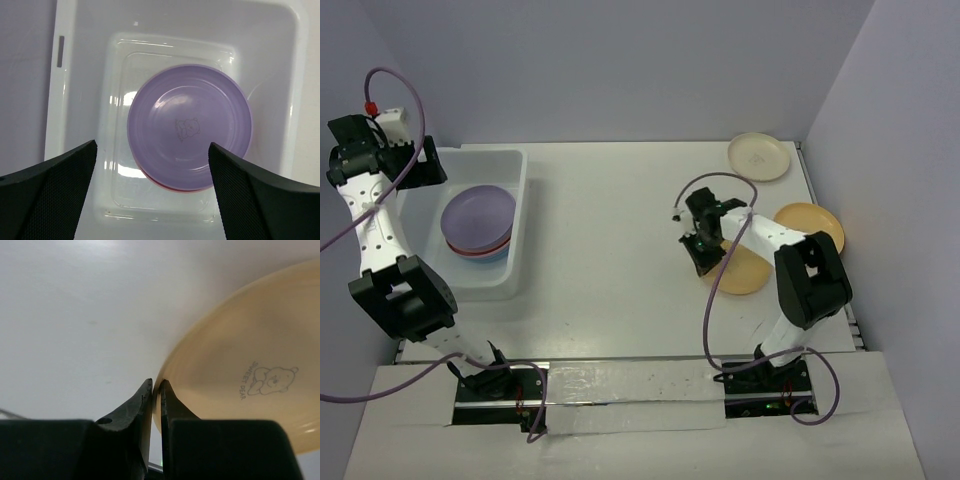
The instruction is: Place the plates into the plastic bin on the countertop
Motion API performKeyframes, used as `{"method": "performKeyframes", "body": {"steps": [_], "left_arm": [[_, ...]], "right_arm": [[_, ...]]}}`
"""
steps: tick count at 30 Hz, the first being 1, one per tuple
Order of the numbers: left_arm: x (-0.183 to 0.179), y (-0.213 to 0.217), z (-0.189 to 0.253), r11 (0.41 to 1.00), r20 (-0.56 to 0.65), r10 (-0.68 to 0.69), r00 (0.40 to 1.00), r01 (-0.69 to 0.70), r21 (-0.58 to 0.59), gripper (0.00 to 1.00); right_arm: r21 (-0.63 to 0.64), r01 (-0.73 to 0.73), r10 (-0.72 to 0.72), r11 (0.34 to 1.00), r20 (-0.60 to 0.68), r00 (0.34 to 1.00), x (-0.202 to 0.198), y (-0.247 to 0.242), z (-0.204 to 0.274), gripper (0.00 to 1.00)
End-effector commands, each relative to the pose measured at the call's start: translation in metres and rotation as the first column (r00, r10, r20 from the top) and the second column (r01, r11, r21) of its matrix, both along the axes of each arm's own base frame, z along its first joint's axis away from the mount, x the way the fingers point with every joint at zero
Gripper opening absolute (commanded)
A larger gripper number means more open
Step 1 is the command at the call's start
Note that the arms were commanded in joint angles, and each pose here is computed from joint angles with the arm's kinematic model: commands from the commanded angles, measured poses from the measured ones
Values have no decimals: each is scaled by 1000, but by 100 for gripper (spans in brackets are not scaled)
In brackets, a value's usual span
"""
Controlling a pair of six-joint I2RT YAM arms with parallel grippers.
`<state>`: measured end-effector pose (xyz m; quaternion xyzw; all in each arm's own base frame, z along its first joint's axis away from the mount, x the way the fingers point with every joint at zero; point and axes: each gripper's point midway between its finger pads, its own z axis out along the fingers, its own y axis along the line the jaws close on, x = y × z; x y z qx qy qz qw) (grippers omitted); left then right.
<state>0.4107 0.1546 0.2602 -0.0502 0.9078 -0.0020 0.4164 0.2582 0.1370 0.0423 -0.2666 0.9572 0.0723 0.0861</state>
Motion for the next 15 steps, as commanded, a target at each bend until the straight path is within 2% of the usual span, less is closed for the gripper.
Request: {"method": "performKeyframes", "body": {"steps": [1,4,7,10,12,15], "left_arm": [[-4,-24,51,995,123,-90,988,94,-24,99],[-11,-51,62,974,165,-198,966,213,-81,99],[-24,-90,72,912,220,-349,911,384,-143,99],[-35,-133,66,852,202,-459,865,494,-177,99],[-44,-166,51,808,164,-537,828,560,-182,97],[-59,-217,34,746,126,-619,776,630,-216,93]], "right_arm": [[112,-278,263,954,136,955,-13,64,50,0],[18,-450,431,893,255,866,-22,84,69,0],[-151,-572,584,806,365,725,-29,96,83,0],[-284,-608,664,741,445,601,-33,101,92,0],[-432,-606,740,668,479,473,-35,105,99,0],[-586,-567,809,580,494,318,-36,108,106,0]]}}
